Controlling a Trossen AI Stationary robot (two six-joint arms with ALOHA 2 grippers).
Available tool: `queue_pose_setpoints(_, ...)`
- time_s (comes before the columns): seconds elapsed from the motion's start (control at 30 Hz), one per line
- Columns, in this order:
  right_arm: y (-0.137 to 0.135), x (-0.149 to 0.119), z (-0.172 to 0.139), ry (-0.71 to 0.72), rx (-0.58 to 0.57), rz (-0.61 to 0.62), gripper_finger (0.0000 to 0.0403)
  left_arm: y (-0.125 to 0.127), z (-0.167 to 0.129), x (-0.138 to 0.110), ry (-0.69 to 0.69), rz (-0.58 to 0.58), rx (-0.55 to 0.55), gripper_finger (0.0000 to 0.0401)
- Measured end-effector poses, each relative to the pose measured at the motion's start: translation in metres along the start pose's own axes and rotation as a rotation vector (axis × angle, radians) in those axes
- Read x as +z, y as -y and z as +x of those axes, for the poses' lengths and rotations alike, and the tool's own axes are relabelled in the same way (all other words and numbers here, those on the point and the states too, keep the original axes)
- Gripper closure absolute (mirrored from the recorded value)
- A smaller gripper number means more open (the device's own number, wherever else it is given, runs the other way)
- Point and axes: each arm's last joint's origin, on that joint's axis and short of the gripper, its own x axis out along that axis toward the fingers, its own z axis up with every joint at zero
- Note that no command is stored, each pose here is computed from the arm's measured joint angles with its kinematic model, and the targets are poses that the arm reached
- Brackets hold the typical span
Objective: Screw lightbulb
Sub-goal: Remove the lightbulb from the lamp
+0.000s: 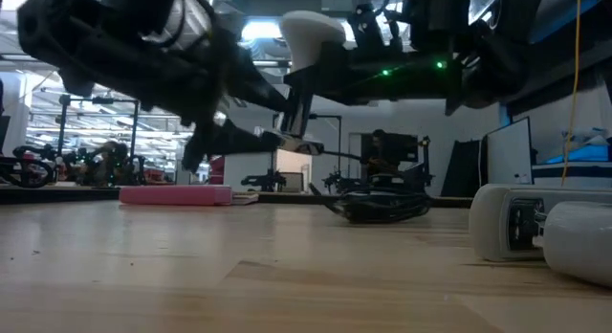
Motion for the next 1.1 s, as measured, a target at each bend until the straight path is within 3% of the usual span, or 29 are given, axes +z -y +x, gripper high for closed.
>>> queue_pose_setpoints(0.17,-0.001,0.004,0.003,0.018,0.006,-0.038,0.0246,-0.008,0.009,-0.007,-0.019,-0.075,0.047,0.0136)
queue_pose_setpoints(0.4,-0.002,0.004,0.003,0.026,0.053,-0.039,0.0245,-0.013,0.011,0.002,0.013,-0.033,0.09,0.0136)
queue_pose_setpoints(0.7,-0.008,0.001,0.002,0.028,0.214,-0.051,0.0245,-0.022,0.015,0.011,0.046,-0.044,0.129,0.0138)
queue_pose_setpoints(0.87,-0.009,-0.003,0.001,-0.014,0.245,-0.059,0.0245,-0.022,0.015,0.011,0.043,-0.038,0.136,0.017)
queue_pose_setpoints(1.1,-0.01,-0.006,0.0,-0.036,0.256,-0.084,0.0244,-0.025,0.014,0.008,0.012,-0.05,0.156,0.0247)
